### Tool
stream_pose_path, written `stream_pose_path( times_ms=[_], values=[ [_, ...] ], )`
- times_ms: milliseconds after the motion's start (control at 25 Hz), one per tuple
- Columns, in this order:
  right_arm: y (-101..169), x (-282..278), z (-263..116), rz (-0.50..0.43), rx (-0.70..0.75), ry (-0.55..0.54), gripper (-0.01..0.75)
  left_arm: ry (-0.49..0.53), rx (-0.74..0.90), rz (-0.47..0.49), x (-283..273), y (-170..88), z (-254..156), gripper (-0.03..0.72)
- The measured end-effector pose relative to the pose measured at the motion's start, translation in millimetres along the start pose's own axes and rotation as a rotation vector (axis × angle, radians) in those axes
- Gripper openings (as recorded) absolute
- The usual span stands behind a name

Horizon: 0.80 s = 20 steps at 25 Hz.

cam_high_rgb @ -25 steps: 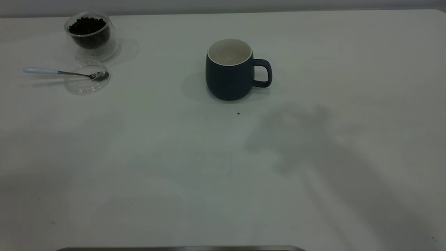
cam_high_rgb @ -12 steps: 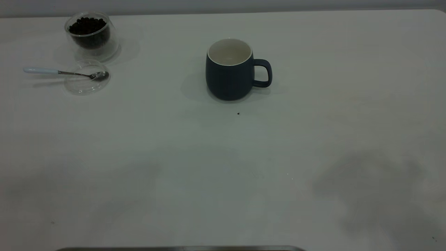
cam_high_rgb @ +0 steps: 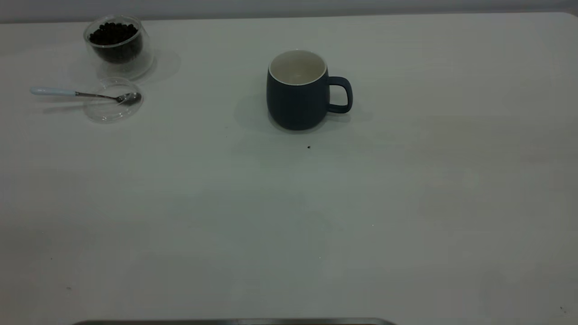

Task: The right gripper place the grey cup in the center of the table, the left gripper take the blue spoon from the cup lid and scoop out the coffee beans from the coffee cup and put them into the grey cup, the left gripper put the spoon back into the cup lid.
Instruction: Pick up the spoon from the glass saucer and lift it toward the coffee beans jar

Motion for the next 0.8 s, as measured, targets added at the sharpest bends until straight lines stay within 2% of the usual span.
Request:
stream_pose_path(
  times_ms=[200, 360, 600, 800],
  values=[
    [18.0, -6.4, -40.7, -0.133, 0.081, -0.151, 0.459, 0.000, 0.000, 0.000, 0.0, 0.0, 0.0, 0.280],
    [29.3, -8.1, -60.5, -0.217, 0.115, -0.213, 0.459, 0.000, 0.000, 0.000, 0.0, 0.0, 0.0, 0.280],
    [37.2, -14.3, -74.0, -0.305, 0.114, -0.266, 0.459, 0.000, 0.000, 0.000, 0.0, 0.0, 0.0, 0.280],
    [40.9, -6.0, -83.2, -0.315, 0.113, -0.282, 0.459, 0.000, 0.000, 0.000, 0.0, 0.0, 0.0, 0.280]
  ],
)
Point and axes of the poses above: a point on each arm's last joint axis where the gripper is mounted, x pointing out along that axis toward the gripper, y along the wrist's bending axis when the last joint is at zero, z = x × y, the point moved 1 cm from there along x, pointing out along that axis toward the gripper, and after that the axes turned 14 degrees about -x, right-handed, at the moved point
